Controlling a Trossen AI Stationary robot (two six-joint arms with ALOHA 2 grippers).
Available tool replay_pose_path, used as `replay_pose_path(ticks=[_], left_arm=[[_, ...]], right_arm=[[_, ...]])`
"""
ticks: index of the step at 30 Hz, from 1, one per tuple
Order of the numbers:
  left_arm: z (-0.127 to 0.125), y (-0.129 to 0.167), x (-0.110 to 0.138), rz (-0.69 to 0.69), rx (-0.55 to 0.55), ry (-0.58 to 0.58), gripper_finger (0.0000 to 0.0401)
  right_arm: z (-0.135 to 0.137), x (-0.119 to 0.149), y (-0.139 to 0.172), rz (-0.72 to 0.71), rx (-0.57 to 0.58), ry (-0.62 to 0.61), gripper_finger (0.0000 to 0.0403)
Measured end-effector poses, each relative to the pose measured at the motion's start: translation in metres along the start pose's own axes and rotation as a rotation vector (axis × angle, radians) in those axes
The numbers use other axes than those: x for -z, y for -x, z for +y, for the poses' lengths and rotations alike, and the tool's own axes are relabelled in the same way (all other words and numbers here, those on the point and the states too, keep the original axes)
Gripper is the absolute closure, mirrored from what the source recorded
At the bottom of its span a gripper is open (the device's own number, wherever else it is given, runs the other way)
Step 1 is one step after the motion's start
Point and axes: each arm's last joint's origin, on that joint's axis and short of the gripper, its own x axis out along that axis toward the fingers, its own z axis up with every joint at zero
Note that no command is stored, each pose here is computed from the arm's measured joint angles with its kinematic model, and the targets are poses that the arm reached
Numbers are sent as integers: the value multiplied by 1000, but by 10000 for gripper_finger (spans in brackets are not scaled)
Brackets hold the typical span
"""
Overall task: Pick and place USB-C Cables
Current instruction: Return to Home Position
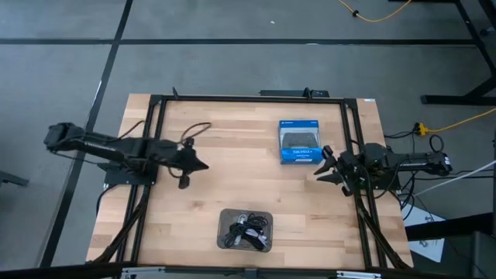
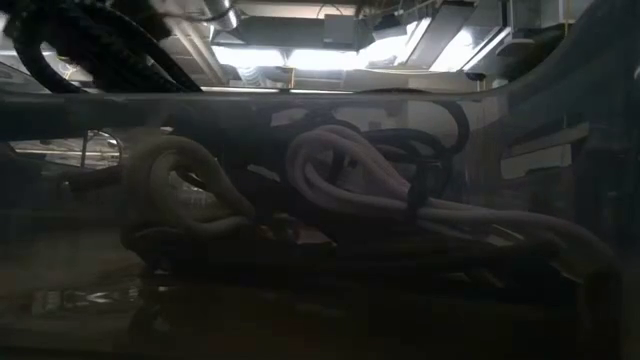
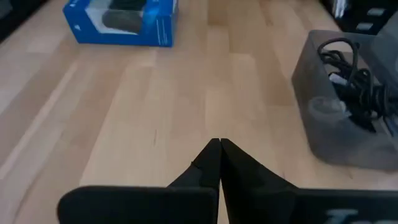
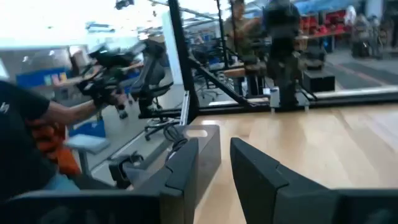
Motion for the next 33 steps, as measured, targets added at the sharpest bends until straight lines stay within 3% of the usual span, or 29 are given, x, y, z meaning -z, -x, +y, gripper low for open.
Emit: replay_pose_path(ticks=[5,10,16,33], left_arm=[[9,11,35,-172,-2,-9,401],[14,21,52,-248,-28,-72,401],[17,22,68,-292,-40,-68,401],[17,23,70,-323,-57,-69,401]], right_arm=[[0,3,3,27,12,48,305],[0,2,4,25,19,117,305],[-4,3,4,45,63,114,305],[-7,6,2,87,74,121,305]])
